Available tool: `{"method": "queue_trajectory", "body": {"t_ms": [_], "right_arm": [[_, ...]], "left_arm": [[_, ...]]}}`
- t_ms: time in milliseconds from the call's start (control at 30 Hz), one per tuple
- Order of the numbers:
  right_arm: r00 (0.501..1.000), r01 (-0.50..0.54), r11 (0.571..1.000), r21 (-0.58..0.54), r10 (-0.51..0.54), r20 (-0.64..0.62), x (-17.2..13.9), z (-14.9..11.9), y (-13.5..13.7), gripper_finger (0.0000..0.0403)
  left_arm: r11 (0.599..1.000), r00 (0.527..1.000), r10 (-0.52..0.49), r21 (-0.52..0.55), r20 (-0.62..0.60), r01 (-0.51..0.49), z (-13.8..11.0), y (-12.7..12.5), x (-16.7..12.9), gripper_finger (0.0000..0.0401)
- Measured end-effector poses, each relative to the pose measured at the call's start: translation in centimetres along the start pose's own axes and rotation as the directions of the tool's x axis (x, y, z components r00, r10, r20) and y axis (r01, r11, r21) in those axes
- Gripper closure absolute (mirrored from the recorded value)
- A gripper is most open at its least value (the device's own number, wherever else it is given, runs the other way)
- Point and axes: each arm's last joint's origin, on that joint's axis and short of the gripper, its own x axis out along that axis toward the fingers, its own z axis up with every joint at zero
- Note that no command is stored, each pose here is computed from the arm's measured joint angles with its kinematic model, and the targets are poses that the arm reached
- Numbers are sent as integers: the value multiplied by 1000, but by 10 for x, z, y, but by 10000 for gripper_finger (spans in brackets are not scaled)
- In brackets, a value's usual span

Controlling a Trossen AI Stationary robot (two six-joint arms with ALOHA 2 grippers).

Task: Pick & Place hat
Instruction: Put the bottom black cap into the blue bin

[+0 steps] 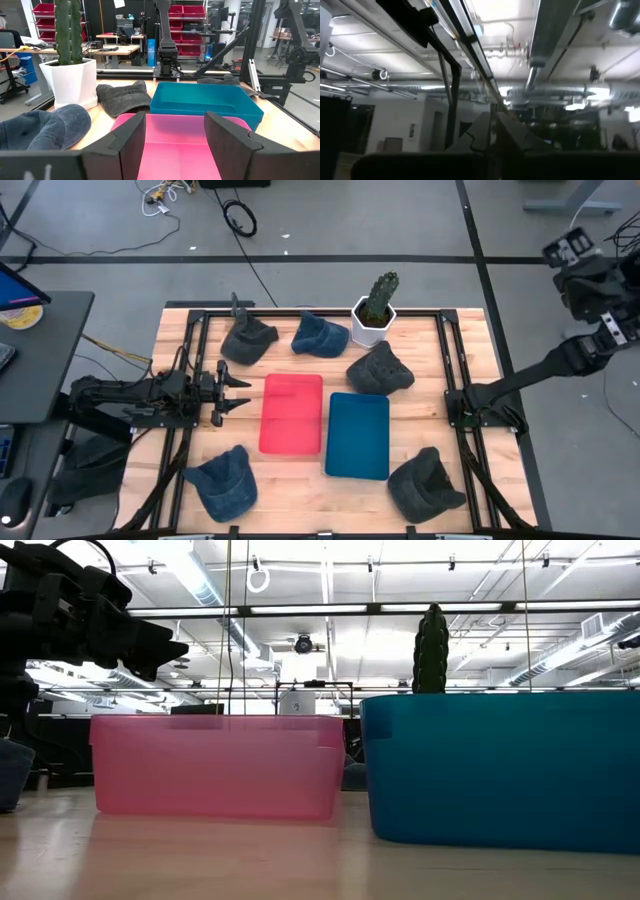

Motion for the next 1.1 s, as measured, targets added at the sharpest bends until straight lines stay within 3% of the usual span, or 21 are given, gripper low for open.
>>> {"method": "queue_trajectory", "body": {"t_ms": [233, 733, 933, 1100], "right_arm": [[993, 12, 983, 185, 10, -118, 22, 0, -2, 367], [948, -66, 927, 369, 174, -268, 68, -39, 8, 367], [858, 81, 866, 493, 192, -477, 87, -79, 20, 367], [719, 304, 800, 517, 163, -676, 96, -115, 31, 367]], "left_arm": [[1000, 1000, 0, 0, -1, 0, 0, 0, 0, 195], [1000, 1000, 0, 0, 0, 0, 0, 0, 0, 195], [1000, 1000, 0, 0, 0, 0, 0, 0, 0, 195], [1000, 1000, 0, 0, 0, 0, 0, 0, 0, 195]]}}
